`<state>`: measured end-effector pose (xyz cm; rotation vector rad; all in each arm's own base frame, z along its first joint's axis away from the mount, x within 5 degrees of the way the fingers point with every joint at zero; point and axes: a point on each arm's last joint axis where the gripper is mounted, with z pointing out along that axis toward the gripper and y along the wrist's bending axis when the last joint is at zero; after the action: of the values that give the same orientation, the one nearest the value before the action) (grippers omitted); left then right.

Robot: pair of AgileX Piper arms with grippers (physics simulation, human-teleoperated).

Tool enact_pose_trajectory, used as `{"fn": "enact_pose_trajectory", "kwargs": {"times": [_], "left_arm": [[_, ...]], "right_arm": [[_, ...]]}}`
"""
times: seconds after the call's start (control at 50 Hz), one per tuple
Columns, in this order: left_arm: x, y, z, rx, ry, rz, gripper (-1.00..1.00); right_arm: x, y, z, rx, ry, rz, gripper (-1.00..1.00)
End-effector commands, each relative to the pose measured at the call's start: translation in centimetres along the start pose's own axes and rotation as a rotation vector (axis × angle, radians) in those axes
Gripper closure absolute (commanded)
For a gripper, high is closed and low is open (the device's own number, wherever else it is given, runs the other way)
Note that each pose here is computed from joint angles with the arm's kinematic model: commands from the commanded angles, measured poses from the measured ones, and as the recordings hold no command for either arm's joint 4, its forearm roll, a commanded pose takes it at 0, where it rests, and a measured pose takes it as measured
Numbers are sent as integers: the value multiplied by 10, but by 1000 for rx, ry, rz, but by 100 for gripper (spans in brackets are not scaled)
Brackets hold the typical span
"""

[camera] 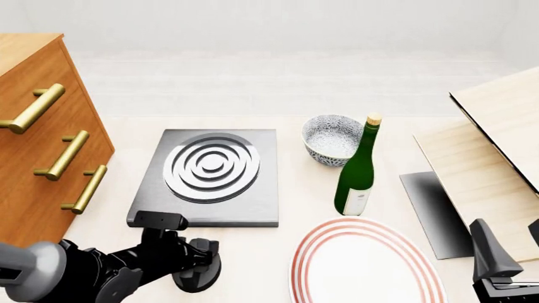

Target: Turn on the stove.

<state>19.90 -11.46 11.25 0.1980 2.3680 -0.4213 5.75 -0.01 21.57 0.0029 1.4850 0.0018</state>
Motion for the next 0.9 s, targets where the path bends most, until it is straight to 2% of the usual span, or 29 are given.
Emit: {"fn": "enact_pose_trajectory", "kwargs": {"times": [0.02, 0.4, 0.9], "left_arm": [[14, 20, 0, -59, 49, -17, -100], [9, 53, -23, -164, -8, -68, -100], [5, 76, -54, -263, -69, -93, -100]], "right_arm": [[0, 0, 0, 0, 0, 0, -100], [0, 0, 0, 0, 0, 0, -100], [0, 0, 0, 0, 0, 0, -100]]}}
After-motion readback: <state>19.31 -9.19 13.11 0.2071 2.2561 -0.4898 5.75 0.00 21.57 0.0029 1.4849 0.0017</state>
